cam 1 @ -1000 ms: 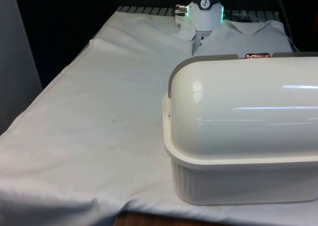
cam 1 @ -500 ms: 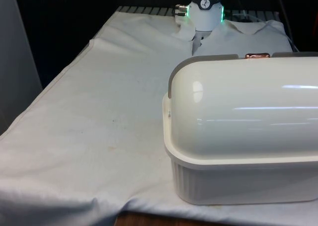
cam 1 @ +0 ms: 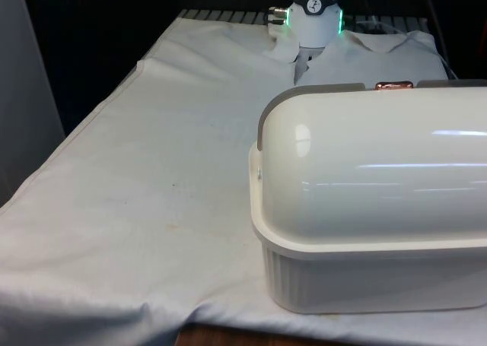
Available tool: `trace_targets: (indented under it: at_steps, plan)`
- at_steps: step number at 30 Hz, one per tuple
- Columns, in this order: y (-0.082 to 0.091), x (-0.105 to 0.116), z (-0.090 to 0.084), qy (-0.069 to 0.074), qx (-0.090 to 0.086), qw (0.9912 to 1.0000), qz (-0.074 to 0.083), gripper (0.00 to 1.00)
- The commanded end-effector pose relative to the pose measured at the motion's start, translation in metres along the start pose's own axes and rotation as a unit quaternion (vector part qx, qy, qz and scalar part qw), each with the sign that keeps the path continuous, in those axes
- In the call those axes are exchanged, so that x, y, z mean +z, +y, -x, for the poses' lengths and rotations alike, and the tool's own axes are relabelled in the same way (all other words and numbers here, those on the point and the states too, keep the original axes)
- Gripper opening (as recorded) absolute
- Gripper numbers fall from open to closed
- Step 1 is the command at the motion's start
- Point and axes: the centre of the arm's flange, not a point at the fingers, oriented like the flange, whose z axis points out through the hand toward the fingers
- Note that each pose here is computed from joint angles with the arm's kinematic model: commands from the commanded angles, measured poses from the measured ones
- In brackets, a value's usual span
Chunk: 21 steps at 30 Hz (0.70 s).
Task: Open the lid, then close it.
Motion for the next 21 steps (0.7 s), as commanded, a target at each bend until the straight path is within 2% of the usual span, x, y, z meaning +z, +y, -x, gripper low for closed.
trace_targets:
  at_steps: [1, 2, 7, 8, 11, 12, 14, 15, 18, 21]
  plan:
    - [0.0000, 0.0000, 0.0000, 0.000, 0.000, 1.00000, 0.000, 0.18]
    - [-0.0009, 0.0002, 0.0003, 0.000, -0.001, 1.00000, 0.000, 0.18]
    - [-0.0011, 0.0008, 0.0006, 0.000, -0.001, 1.00000, 0.001, 0.42]
    - [-0.0018, 0.0014, 0.0009, -0.001, -0.002, 1.00000, 0.001, 0.52]
    - [-0.0021, 0.0012, 0.0006, -0.001, -0.002, 1.00000, -0.001, 0.66]
    - [-0.0018, 0.0014, 0.0009, -0.001, -0.002, 1.00000, 0.001, 0.66]
    - [-0.0018, 0.0014, 0.0009, -0.001, -0.002, 1.00000, 0.001, 0.77]
    - [-0.0018, 0.0008, 0.0006, 0.000, -0.002, 1.00000, 0.001, 0.80]
    - [-0.0035, 0.0024, 0.0002, -0.001, -0.003, 0.99999, 0.001, 0.99]
    - [-0.0050, 0.0023, 0.0000, -0.001, -0.004, 0.99999, -0.002, 1.00]
